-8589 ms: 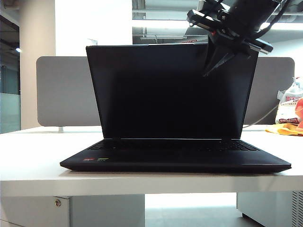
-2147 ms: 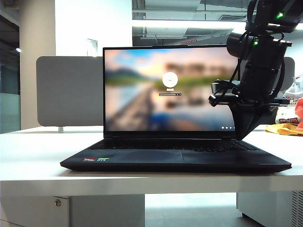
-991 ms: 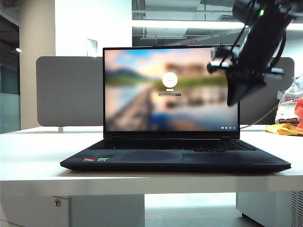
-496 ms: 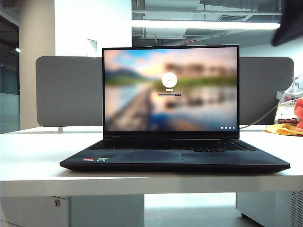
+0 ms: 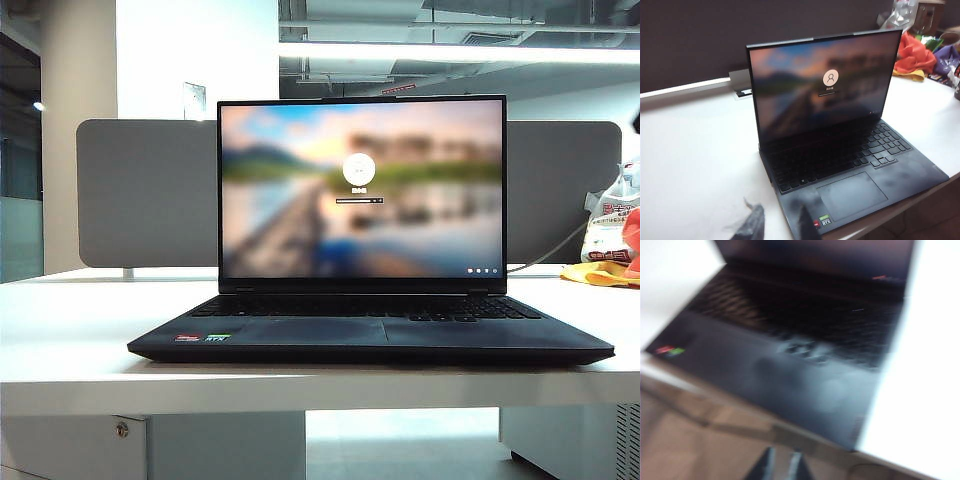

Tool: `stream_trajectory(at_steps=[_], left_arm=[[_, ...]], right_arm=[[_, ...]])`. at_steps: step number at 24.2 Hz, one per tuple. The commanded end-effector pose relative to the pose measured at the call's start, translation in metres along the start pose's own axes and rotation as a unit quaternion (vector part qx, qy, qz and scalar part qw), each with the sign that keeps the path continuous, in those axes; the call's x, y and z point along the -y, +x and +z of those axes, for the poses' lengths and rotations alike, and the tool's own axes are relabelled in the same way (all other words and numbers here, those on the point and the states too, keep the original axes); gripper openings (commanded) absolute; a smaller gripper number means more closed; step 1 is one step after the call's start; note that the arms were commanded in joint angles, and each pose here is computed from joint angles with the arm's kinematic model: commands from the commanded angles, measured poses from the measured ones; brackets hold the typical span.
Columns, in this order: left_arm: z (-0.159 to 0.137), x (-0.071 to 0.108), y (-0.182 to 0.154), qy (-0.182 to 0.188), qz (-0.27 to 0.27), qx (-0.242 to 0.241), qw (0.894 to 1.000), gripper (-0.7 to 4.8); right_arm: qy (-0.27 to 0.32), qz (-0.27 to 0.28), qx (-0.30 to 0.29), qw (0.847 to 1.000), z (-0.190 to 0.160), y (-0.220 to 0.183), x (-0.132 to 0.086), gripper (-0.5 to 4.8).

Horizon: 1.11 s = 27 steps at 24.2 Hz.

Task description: Open the lid of the laptop and use the keypad to enter the password "123".

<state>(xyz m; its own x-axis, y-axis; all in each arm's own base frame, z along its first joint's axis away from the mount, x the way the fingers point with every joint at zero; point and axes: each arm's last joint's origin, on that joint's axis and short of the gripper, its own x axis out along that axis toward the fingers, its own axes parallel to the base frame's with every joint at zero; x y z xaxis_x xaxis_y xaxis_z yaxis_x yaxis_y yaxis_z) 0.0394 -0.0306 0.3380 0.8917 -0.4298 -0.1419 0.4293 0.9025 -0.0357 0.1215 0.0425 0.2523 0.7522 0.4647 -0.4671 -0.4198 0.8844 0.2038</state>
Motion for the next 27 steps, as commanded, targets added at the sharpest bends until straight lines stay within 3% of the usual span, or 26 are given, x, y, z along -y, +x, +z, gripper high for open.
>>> stream_trajectory(at_steps=[1, 14, 16, 17, 19, 21, 24, 27], left_arm=[[0.001, -0.001, -0.003, -0.005, -0.002, 0.006, 1.000, 0.89], [0.000, -0.001, -0.003, -0.004, 0.001, 0.005, 1.000, 0.89], [0.000, -0.006, -0.001, 0.026, 0.044, 0.003, 0.999, 0.89], [-0.001, -0.007, 0.000, 0.022, 0.063, 0.002, 0.998, 0.89], [-0.010, -0.017, 0.011, 0.004, 0.152, 0.002, 0.988, 0.89], [-0.026, -0.033, 0.027, -0.016, 0.232, 0.023, 0.972, 0.89], [-0.065, -0.057, 0.050, -0.045, 0.225, 0.054, 0.972, 0.89], [-0.097, -0.065, 0.054, -0.067, 0.238, 0.080, 0.966, 0.89]], right_arm=[[-0.001, 0.068, -0.002, 0.998, 0.001, -0.001, -0.004, 0.63], [-0.007, 0.058, 0.018, 0.998, 0.005, -0.001, -0.004, 0.63], [-0.007, 0.059, 0.018, 0.998, 0.005, -0.001, -0.004, 0.63], [-0.007, 0.058, 0.018, 0.998, 0.005, -0.001, -0.004, 0.63], [-0.007, 0.058, 0.018, 0.998, 0.005, -0.001, -0.004, 0.63], [-0.007, 0.059, 0.018, 0.998, 0.005, -0.001, -0.004, 0.63], [-0.007, 0.058, 0.018, 0.998, 0.005, -0.001, -0.004, 0.63], [-0.007, 0.058, 0.018, 0.998, 0.005, -0.001, -0.004, 0.63]])
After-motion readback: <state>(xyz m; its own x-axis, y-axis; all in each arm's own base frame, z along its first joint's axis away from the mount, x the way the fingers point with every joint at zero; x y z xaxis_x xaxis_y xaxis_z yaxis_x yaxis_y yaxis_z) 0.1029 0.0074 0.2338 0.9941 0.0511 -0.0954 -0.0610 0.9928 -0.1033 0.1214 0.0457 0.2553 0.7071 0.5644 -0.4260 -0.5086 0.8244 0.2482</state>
